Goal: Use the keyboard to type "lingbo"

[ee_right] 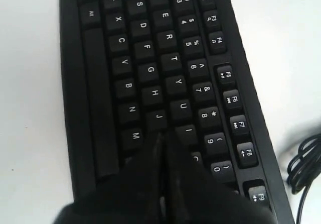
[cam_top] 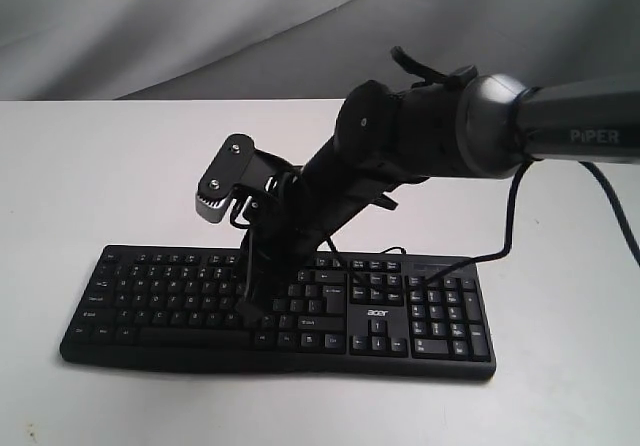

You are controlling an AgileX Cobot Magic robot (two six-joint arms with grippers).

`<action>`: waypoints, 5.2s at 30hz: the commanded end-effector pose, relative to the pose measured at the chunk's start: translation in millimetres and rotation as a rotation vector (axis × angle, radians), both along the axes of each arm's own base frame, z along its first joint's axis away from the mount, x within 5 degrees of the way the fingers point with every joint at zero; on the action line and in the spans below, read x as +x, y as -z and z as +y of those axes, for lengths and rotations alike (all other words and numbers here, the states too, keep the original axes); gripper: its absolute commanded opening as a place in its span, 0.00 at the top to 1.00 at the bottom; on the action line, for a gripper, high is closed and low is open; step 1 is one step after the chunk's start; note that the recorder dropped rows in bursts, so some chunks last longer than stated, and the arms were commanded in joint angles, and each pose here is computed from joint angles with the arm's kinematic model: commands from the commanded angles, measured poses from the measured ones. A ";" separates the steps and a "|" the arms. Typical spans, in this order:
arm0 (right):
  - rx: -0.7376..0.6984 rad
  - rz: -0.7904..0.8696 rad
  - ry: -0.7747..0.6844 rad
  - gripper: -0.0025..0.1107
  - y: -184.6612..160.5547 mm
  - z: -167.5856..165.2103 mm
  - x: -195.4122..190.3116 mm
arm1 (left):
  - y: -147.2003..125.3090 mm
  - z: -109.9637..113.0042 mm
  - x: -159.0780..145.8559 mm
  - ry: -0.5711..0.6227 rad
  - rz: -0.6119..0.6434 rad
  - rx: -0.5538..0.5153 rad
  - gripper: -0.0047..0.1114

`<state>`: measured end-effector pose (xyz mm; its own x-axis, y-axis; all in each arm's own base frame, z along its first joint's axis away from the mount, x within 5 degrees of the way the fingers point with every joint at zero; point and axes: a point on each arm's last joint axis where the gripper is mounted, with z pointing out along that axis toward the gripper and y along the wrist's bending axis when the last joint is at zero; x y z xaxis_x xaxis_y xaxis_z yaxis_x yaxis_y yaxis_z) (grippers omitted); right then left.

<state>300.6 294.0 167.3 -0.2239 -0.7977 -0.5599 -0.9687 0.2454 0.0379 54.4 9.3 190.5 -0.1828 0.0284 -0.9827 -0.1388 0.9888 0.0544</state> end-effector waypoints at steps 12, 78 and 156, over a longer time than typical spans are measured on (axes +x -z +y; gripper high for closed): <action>-0.029 0.022 0.029 0.98 21.4 -3.5 -1.7 | 1.0 -0.4 0.0 0.005 -0.005 -0.005 0.96; 0.001 -0.002 0.017 0.98 34.4 19.2 17.2 | 1.0 -0.4 0.0 0.005 -0.005 -0.005 0.96; 0.000 0.031 -0.055 0.98 40.6 42.2 -8.0 | 1.0 -0.4 0.0 0.005 -0.005 -0.005 0.96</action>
<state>293.0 333.8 123.3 -0.2128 -0.8121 -0.5433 -0.9759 0.2037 0.0777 54.4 9.3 190.5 -0.1828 0.0284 -0.9827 -0.1388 0.9888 0.0544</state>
